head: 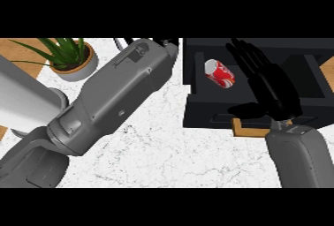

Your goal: Pick up the can, place it into the drawer and close the drawer

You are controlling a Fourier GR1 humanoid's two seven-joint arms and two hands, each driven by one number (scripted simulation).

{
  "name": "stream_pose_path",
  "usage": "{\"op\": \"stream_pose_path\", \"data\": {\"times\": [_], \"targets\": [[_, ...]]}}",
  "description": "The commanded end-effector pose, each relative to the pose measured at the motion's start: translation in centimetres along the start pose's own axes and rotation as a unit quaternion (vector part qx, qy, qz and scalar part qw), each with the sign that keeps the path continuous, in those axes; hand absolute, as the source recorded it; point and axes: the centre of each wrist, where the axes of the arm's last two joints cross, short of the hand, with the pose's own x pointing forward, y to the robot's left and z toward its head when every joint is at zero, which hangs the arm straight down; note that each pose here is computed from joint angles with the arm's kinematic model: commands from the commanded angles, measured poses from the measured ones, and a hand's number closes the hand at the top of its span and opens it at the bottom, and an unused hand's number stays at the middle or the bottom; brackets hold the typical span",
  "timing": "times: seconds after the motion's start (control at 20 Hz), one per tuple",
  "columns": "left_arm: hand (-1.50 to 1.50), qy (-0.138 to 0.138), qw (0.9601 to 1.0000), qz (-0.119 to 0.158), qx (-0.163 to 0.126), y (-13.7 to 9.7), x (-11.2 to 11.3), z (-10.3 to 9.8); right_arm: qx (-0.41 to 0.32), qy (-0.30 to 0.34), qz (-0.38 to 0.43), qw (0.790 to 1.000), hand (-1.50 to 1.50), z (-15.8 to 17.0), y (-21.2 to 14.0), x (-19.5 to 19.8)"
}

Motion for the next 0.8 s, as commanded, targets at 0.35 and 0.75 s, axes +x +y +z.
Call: {"op": "stream_pose_path", "data": {"times": [0.35,0.75], "targets": [[-1.5,-0.008,0.9998,-0.005,0.015,4.2,1.7,0.1,0.029,0.051,0.079,0.995,-1.5,-3.4,6.9,-4.0],[-1.5,-0.002,0.9999,-0.013,0.009,6.9,1.2,0.1,0.007,0.054,0.129,0.99,-1.5,-5.0,10.6,-5.7]]}}
